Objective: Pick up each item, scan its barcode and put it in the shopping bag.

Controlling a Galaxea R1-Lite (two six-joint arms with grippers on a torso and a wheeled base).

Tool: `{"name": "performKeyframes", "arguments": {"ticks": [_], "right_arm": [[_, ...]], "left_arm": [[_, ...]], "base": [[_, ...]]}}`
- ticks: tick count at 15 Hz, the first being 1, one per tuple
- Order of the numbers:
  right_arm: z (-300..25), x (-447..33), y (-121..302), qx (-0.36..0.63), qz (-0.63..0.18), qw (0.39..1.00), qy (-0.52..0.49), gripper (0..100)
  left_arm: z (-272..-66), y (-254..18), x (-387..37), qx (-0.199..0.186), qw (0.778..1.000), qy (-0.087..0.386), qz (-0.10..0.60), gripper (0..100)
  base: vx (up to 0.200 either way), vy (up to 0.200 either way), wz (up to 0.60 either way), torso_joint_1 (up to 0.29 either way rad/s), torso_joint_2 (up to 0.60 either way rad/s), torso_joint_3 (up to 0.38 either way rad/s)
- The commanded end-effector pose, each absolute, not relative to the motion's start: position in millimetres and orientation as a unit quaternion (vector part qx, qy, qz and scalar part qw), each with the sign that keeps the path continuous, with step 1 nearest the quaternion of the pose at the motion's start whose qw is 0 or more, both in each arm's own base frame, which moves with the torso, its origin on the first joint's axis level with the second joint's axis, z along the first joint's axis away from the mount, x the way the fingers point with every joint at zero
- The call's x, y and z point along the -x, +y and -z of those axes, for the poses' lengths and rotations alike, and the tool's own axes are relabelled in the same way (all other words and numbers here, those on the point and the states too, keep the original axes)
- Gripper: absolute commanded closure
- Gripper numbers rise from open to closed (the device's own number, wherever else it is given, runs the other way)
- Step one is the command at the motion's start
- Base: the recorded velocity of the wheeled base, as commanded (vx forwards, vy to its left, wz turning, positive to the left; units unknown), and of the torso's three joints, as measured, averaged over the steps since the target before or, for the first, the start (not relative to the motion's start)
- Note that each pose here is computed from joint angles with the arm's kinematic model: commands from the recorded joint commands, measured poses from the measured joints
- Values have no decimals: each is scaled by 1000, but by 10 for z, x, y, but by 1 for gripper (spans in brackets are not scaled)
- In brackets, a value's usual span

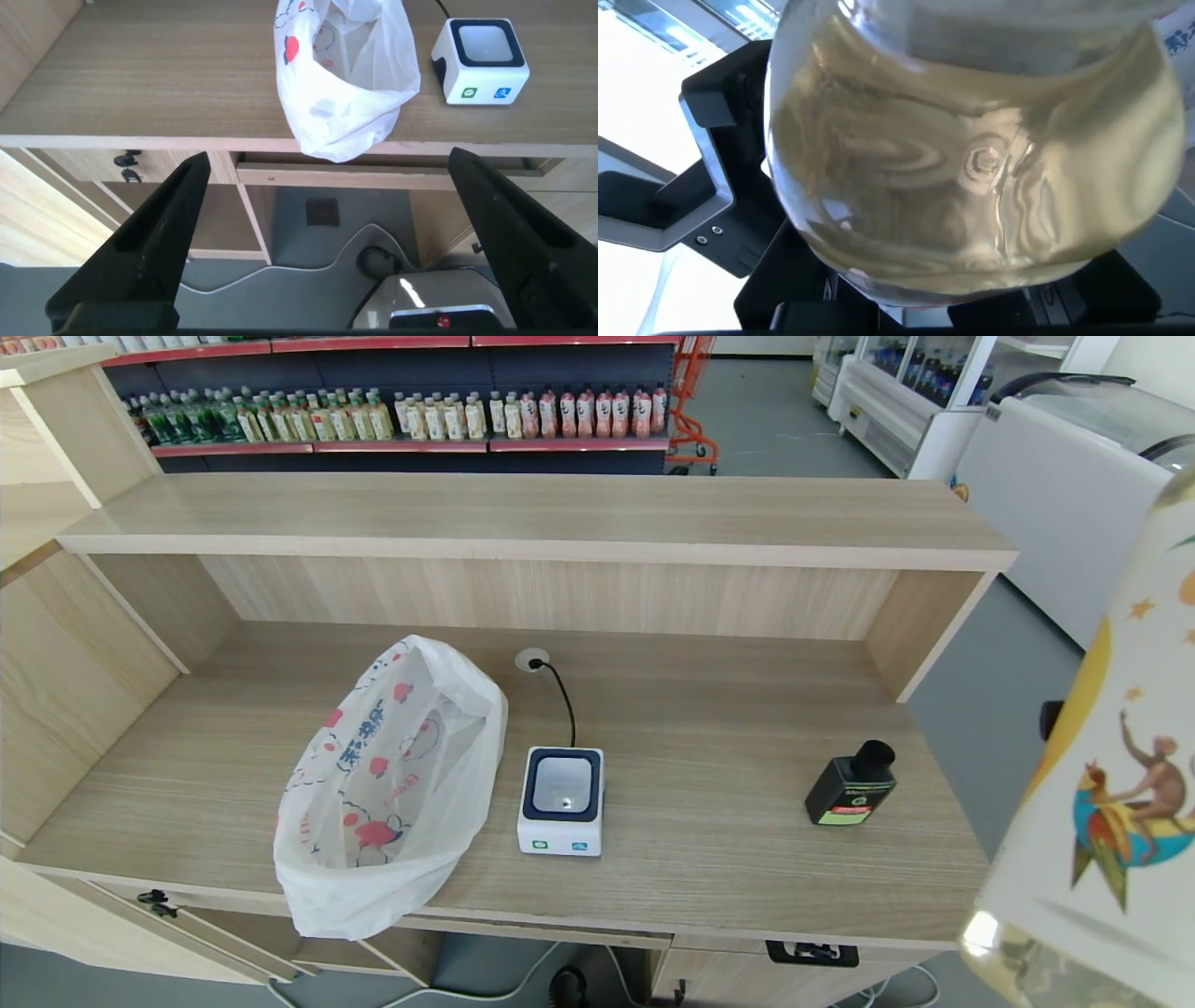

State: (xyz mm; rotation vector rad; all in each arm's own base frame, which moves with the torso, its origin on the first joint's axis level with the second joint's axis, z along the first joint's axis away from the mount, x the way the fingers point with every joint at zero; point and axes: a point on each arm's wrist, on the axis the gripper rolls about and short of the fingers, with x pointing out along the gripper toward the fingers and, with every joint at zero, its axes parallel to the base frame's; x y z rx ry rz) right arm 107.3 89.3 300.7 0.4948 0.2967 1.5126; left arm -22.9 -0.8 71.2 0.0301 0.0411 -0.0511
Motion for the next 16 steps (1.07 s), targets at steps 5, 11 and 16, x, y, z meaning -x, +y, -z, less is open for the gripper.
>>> {"name": "performKeyframes", "arguments": {"ticks": [5,11,16], "right_arm": [[-3005,-1061,888,-219,-677,690,130,100],[-2988,-1039,865,-220,-675,692,130,100],[-2909,-1179,780,-173,-640,744,84,100]], "left_arm": [[-712,-8,229,-15,999,20,26,0],[-712,-8,229,-15,999,20,26,0],[-712,-8,229,-15,999,20,26,0]], "base": [[0,0,0,0,0,0],[0,0,0,0,0,0],[0,0,0,0,0,0]]}}
